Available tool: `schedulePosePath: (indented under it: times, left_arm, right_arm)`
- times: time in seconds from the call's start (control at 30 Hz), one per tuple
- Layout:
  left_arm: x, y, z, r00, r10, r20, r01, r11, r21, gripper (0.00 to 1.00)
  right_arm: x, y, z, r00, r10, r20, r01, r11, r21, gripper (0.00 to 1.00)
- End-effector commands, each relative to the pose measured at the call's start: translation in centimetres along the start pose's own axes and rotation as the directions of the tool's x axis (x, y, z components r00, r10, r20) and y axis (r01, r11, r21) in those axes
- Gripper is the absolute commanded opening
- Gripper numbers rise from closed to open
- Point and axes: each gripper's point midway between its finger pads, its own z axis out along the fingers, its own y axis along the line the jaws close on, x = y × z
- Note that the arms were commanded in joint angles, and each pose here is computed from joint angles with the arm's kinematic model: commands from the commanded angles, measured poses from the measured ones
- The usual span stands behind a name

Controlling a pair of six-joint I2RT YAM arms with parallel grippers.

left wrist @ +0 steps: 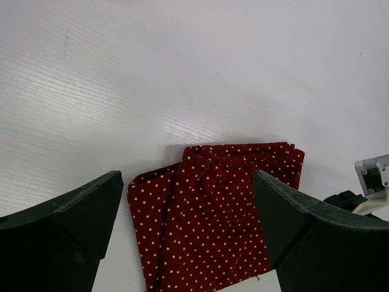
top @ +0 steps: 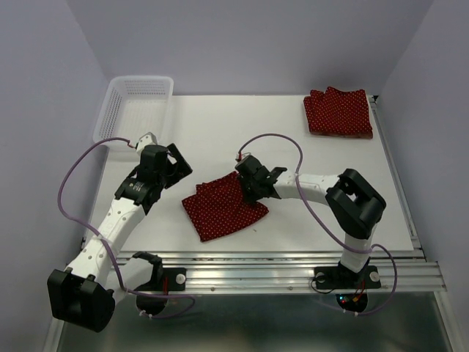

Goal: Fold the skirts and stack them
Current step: Neatly place the folded skirt to the corner

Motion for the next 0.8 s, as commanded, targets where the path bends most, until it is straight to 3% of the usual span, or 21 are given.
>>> schedulePosePath:
  times: [0.0, 0.27, 0.5, 0.77]
  left_arm:
    - [-1.3, 0.3, -0.6, 0.999, 0.007, 0.049, -0.007, 1.0, -0.015, 0.99]
    - [-1.9, 0.6, -0.8, 0.997, -0.002, 0.077, 0.005, 0.999, -0.037, 0.99]
    - [-2.4, 0.7, -0.9, 0.996, -0.019, 0.093, 0.024, 0.999, -0.048, 0.99]
    - [-3.0, 0.7, -0.5, 0.994, -0.031, 0.109, 0.039, 0.997, -0.07, 0.99]
  right_arm:
    - [3.3, -2.3, 1.2, 0.996, -0.029, -0.086, 0.04, 0.991, 0.128, 0.01]
    - [-5.3, -6.9, -4.0, 0.965, -0.207, 0.159, 0.121, 0.894, 0.431, 0.01]
    - [-10.4, -10.5, -7.1, 0.941, -0.275, 0.199, 0.129, 0.832, 0.54, 0.01]
    - [-16.0, -18.7, -10.2, 0.937, -0.274, 0.218, 0.064, 0.746, 0.663, 0.01]
